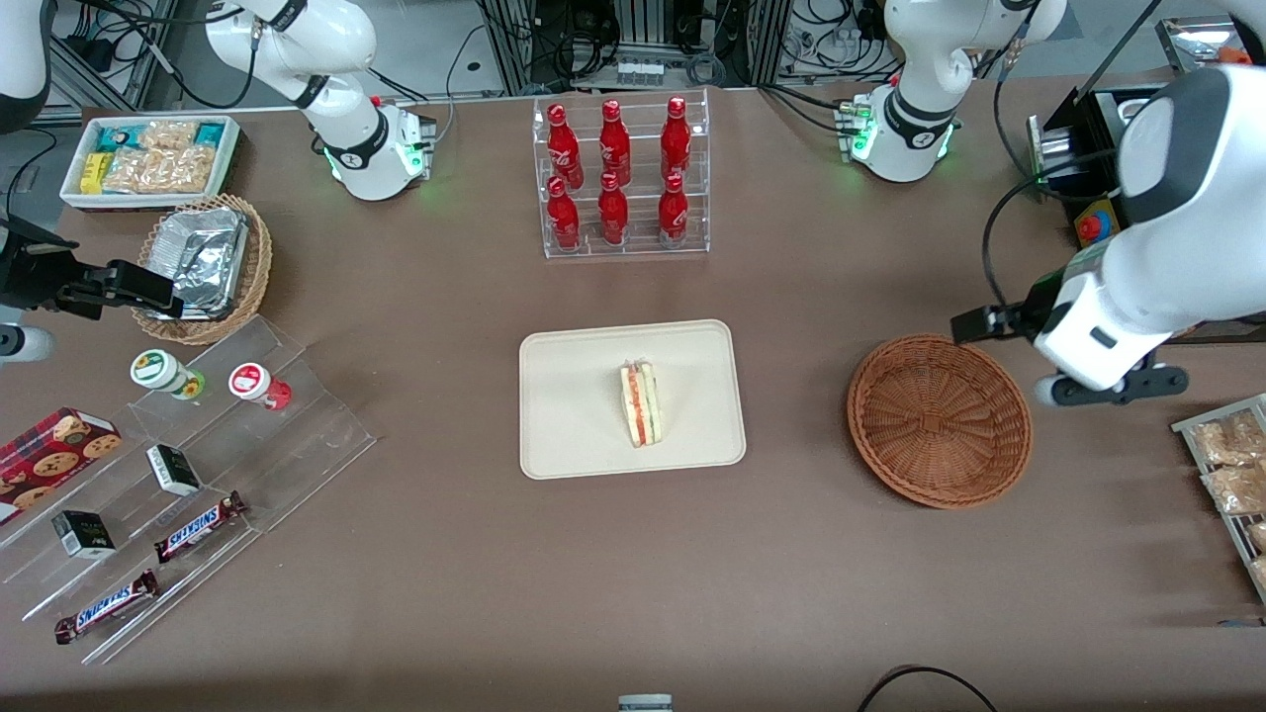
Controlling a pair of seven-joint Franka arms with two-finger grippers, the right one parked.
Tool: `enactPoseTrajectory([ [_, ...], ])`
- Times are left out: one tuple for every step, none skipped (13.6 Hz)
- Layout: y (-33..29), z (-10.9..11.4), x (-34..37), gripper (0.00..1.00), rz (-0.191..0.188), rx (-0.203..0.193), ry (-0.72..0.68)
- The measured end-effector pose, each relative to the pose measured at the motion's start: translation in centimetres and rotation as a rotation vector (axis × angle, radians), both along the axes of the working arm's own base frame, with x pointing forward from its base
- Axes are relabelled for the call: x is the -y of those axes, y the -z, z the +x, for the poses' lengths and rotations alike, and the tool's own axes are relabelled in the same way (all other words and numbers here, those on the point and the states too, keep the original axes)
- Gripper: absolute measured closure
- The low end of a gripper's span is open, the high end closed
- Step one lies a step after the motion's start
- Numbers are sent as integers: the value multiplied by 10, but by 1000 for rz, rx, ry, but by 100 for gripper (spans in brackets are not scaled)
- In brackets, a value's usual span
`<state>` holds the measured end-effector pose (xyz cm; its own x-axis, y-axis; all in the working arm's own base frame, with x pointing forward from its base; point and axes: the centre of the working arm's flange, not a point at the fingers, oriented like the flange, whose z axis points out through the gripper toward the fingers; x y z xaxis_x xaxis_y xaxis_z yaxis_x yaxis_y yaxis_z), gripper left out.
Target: Place sandwich from basket to tray
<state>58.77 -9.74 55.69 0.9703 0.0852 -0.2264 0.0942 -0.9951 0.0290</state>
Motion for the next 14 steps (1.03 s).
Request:
enactPoseTrajectory([
  [-7, -7, -4, 0, 1, -3, 4],
  [-13, -14, -11, 0, 2, -9, 5],
  [-20, -22, -20, 0, 1, -21, 8],
  [-26, -30, -30, 0, 1, -31, 7],
  [-34, -36, -40, 0, 1, -33, 1],
  [-41, -41, -47, 0, 4, -32, -6],
  [-48, -47, -52, 0, 11, -29, -11],
  [-56, -52, -55, 0, 22, -23, -14],
  [-64, -58, -58, 0, 34, -15, -16],
  [-72, -64, -60, 0, 42, -12, -19],
  [-79, -70, -64, 0, 46, -8, -25],
  [-85, -74, -69, 0, 47, -5, -33],
  [-88, -77, -75, 0, 44, 0, -34],
  [-88, -77, -80, 0, 42, 0, -34],
])
